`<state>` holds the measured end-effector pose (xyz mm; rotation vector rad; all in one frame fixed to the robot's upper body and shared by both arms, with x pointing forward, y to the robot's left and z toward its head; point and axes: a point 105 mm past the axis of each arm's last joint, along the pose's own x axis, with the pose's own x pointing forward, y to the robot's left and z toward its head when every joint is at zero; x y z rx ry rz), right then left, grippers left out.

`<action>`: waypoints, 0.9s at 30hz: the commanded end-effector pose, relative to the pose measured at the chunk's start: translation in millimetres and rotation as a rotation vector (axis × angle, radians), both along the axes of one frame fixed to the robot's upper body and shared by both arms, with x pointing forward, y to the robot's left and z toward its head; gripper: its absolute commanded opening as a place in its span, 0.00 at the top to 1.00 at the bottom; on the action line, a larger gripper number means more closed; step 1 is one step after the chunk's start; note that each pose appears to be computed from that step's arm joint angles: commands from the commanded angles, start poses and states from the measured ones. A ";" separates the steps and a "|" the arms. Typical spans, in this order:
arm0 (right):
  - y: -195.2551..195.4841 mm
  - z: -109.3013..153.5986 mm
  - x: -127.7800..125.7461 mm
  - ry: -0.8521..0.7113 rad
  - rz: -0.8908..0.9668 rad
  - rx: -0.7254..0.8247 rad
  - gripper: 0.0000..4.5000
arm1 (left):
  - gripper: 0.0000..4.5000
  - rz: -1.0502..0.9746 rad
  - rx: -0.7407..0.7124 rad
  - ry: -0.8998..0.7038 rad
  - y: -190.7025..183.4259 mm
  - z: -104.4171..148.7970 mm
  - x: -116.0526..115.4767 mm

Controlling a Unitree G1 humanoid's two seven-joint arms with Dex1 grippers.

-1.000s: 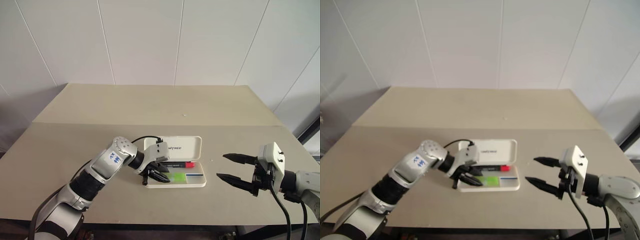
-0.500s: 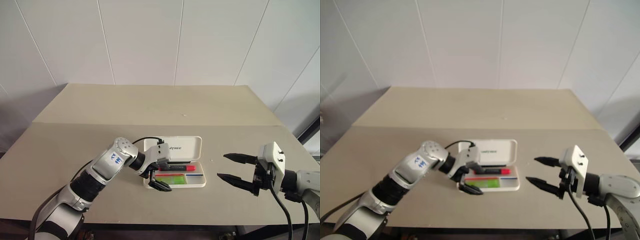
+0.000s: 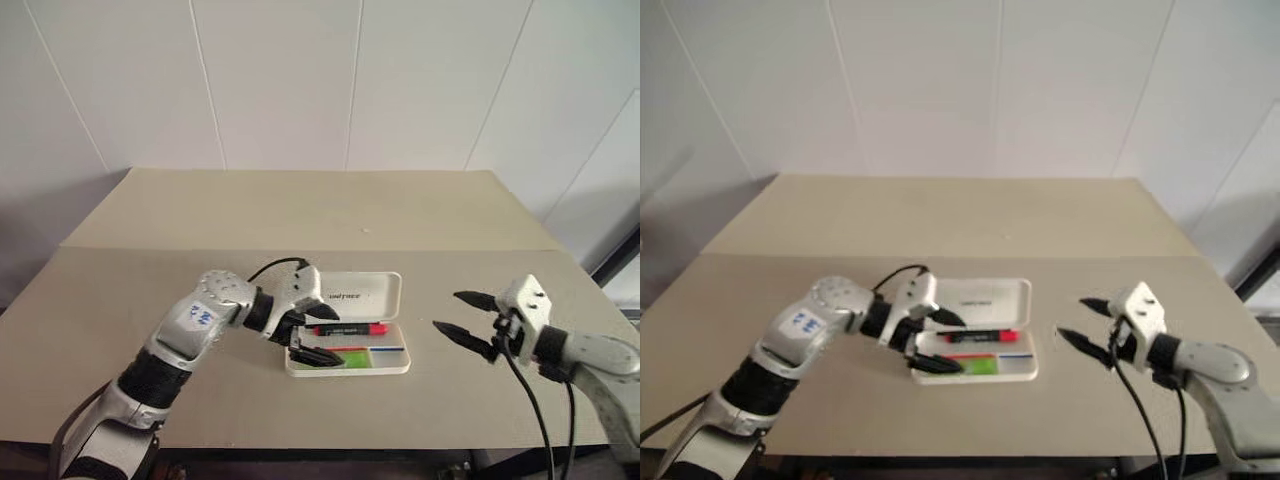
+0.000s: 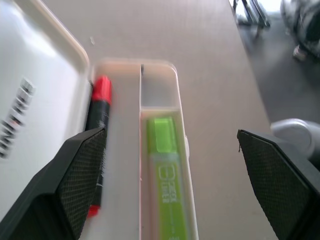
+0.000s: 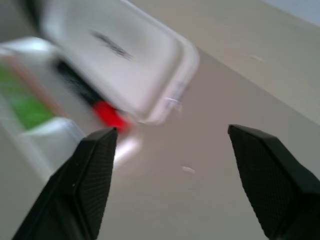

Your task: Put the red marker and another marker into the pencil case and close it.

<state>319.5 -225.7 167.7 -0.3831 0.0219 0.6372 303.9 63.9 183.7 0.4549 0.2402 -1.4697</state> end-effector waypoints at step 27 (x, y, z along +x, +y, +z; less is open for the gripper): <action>63.0 -47.0 89.6 0.086 0.110 0.222 0.00 | 0.01 0.084 -0.324 -0.141 81.4 34.8 -28.6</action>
